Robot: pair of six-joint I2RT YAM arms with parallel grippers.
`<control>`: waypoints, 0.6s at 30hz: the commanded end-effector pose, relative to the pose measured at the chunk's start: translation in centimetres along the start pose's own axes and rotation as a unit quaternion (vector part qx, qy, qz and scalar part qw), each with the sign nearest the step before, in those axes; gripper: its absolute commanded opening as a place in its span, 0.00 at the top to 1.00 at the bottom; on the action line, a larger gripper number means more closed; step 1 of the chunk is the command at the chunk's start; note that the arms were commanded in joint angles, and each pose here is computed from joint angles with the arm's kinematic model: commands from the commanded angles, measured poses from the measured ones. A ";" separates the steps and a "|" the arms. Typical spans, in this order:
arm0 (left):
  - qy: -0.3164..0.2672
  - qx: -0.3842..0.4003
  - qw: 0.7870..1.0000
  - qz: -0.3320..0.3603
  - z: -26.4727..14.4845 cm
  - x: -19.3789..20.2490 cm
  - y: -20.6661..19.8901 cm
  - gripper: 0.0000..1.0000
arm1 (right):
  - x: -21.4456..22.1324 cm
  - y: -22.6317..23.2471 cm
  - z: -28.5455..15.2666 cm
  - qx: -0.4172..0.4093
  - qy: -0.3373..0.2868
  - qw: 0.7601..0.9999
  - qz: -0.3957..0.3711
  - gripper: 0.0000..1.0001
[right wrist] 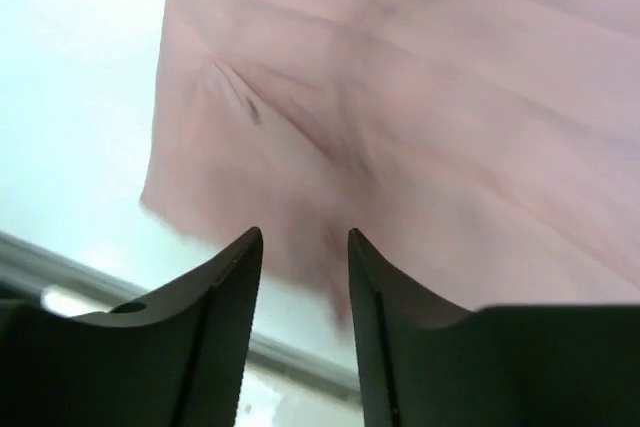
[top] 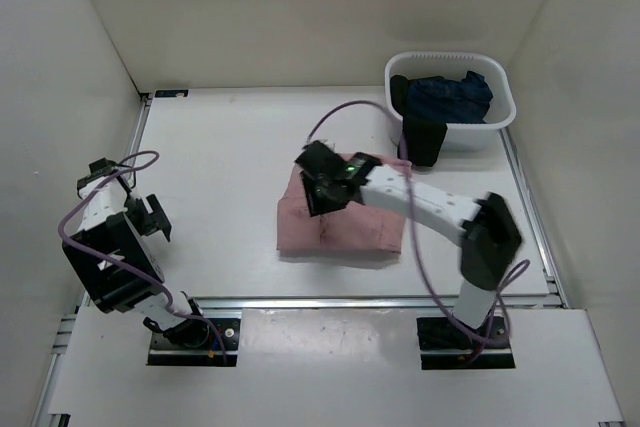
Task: Fold and stack the trousers
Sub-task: Fold the trousers
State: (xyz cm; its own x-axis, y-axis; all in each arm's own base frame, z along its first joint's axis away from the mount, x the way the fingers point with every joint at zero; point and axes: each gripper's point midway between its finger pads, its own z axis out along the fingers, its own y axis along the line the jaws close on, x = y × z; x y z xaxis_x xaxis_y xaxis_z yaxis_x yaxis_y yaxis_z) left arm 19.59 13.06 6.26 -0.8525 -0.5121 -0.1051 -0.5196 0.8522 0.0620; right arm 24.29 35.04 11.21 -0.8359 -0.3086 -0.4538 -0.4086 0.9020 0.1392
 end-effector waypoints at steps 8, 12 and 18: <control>-0.026 0.005 1.000 -0.003 -1.0 -0.4 -0.1 0.00 | 4.2 -22.8 -6.6 0.273 -0.012 0.926 0.260 0.88; -0.015 0.005 1.000 -0.002 -0.6 0.3 -0.1 0.00 | 5.6 -27.5 -4.2 0.326 0.032 0.907 0.266 1.00; -0.015 -0.004 1.000 -0.002 -0.5 0.8 0.2 0.00 | 4.0 -28.8 1.1 0.308 0.060 0.905 0.286 1.00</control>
State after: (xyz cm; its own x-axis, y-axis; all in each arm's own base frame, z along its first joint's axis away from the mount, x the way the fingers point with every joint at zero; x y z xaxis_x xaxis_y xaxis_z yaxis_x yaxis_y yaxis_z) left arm 18.72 12.57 5.77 -0.8542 -0.5131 -0.0842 -0.5185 0.8527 0.0637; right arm 30.12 6.80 4.01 -0.9132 0.2671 -0.3077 0.3543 0.8934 -0.2761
